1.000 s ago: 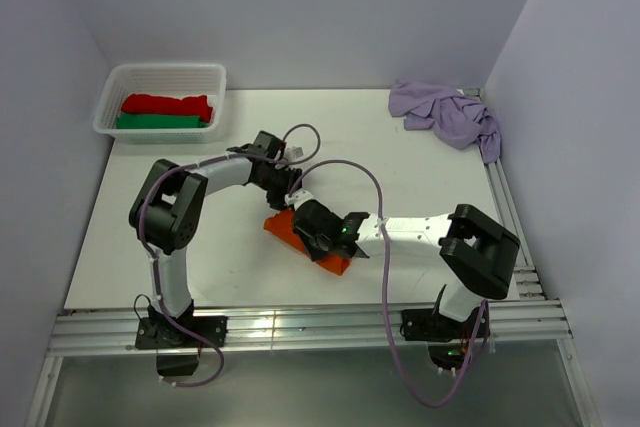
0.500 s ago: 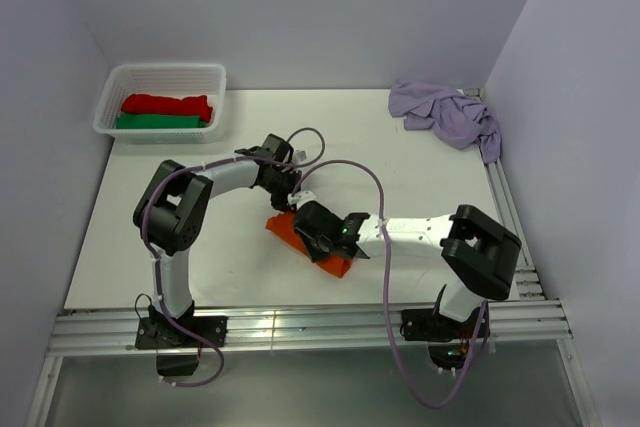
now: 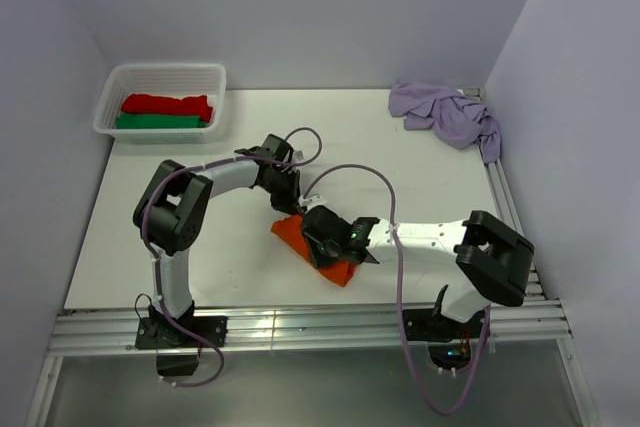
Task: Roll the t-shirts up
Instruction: Roll the tshirt
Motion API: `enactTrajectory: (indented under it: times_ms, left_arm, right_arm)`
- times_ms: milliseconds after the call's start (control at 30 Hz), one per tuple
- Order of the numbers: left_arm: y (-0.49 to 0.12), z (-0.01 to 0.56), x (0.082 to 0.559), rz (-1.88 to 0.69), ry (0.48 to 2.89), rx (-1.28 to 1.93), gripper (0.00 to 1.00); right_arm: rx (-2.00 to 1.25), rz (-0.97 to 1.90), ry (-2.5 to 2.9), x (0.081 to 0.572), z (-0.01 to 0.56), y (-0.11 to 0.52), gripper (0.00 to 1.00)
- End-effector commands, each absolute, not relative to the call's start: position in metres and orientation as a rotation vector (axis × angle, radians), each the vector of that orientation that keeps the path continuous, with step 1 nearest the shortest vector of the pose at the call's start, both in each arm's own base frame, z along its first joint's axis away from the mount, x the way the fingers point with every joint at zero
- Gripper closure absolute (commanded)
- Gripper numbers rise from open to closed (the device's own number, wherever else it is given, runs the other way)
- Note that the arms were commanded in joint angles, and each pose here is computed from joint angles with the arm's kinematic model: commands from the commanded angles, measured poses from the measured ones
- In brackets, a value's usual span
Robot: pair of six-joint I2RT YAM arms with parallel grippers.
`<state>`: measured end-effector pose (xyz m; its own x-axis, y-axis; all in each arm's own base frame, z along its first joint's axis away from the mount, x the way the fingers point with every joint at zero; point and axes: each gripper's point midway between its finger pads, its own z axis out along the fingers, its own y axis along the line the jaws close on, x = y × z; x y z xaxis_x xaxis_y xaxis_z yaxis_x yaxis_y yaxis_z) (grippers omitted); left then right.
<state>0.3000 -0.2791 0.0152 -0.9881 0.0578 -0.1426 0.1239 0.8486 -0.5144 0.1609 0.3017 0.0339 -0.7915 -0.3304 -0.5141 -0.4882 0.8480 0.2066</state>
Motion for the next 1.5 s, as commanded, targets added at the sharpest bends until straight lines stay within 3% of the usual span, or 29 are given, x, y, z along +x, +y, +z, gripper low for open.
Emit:
enactTrajectory:
  times_ms: [0, 100, 767, 1067, 1467]
  left_arm:
    - [-0.213, -0.052, 0.298, -0.33, 3.005, 0.088, 1.0]
    - [-0.212, -0.055, 0.295, -0.323, 3.014, 0.089, 1.0]
    - [-0.205, -0.055, 0.296, -0.259, 3.022, 0.082, 0.99]
    - [-0.206, -0.055, 0.296, -0.262, 3.021, 0.082, 1.0]
    - [-0.208, -0.038, 0.301, -0.293, 2.992, 0.072, 1.0]
  right_arm:
    - [-0.665, 0.396, 2.779, 0.108, 0.017, 0.269, 1.0]
    - [-0.664, 0.29, 2.729, 0.114, 0.02, 0.261, 1.0]
    - [-0.679, 0.393, 2.776, 0.077, 0.022, 0.262, 1.0]
    - [-0.758, 0.214, 2.765, 0.077, 0.035, 0.258, 1.0]
    - [-0.796, 0.629, 2.902, 0.037, -0.002, 0.295, 1.0]
